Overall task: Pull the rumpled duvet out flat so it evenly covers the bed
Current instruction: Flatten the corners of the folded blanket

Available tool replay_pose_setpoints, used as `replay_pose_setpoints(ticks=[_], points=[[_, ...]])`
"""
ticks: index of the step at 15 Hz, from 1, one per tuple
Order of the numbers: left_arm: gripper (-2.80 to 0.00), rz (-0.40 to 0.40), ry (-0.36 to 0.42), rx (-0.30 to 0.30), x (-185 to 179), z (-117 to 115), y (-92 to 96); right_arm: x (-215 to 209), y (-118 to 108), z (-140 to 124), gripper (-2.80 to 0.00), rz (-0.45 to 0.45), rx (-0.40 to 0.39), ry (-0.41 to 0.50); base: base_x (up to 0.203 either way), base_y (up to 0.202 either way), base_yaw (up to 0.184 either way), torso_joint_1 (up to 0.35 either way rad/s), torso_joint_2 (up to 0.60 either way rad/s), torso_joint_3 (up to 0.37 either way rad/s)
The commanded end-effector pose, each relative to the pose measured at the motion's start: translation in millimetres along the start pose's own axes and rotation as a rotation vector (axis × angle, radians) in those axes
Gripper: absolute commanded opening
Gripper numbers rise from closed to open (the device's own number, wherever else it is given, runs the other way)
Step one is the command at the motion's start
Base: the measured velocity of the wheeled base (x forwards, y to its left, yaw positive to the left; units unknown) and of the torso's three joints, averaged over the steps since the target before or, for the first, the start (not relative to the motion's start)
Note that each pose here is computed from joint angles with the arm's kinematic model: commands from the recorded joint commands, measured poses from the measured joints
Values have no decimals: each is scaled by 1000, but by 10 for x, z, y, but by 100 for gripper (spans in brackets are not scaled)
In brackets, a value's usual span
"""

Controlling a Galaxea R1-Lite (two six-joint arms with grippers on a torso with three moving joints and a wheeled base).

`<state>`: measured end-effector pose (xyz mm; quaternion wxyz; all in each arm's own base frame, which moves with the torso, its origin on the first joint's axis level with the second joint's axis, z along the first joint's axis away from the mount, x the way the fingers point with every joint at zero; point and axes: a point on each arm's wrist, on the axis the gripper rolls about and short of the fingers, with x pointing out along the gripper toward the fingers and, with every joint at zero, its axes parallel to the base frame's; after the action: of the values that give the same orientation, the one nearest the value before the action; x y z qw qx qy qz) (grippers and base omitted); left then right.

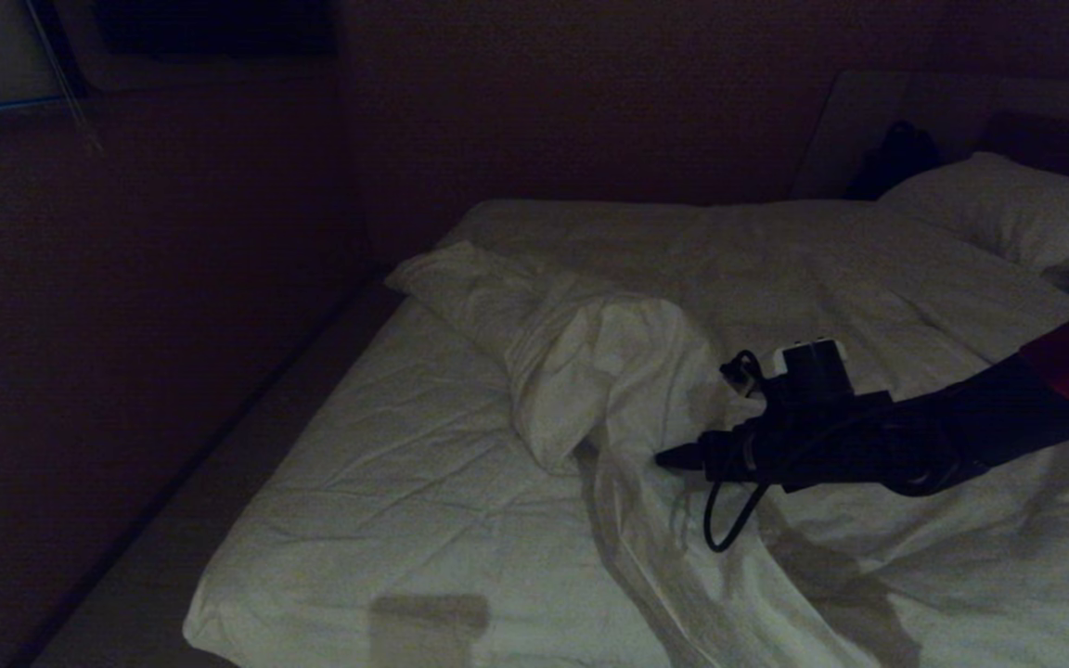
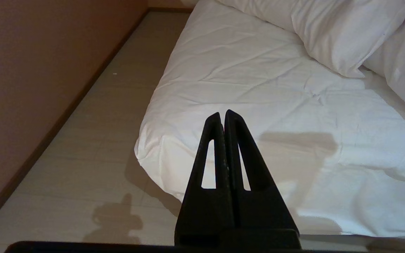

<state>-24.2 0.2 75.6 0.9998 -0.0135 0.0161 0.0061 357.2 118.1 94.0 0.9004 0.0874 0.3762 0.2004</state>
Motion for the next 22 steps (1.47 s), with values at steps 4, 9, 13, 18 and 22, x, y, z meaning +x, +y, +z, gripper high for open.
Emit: replay_pose_setpoints(ticks=[4,9,13,18,22], points=[[-280,1,-1,0,-1,2,0,-12,7,9,-280,3,0,-5,0,0,0,0,0,0],[-280,1,0,0,0,0,0,-21,11,19,-280,4,-1,-9,0,0,0,0,0,0],[-280,1,0,0,0,-1,0,-45,19,29,-280,5,-2,-14,0,0,0,0,0,0],[-280,1,-2,0,-1,3,0,-155,106,66,-280,23,-14,-36,0,0,0,0,0,0],[-280,1,-2,0,-1,4,0,-220,170,66,-280,35,-24,-44,0,0,0,0,0,0]])
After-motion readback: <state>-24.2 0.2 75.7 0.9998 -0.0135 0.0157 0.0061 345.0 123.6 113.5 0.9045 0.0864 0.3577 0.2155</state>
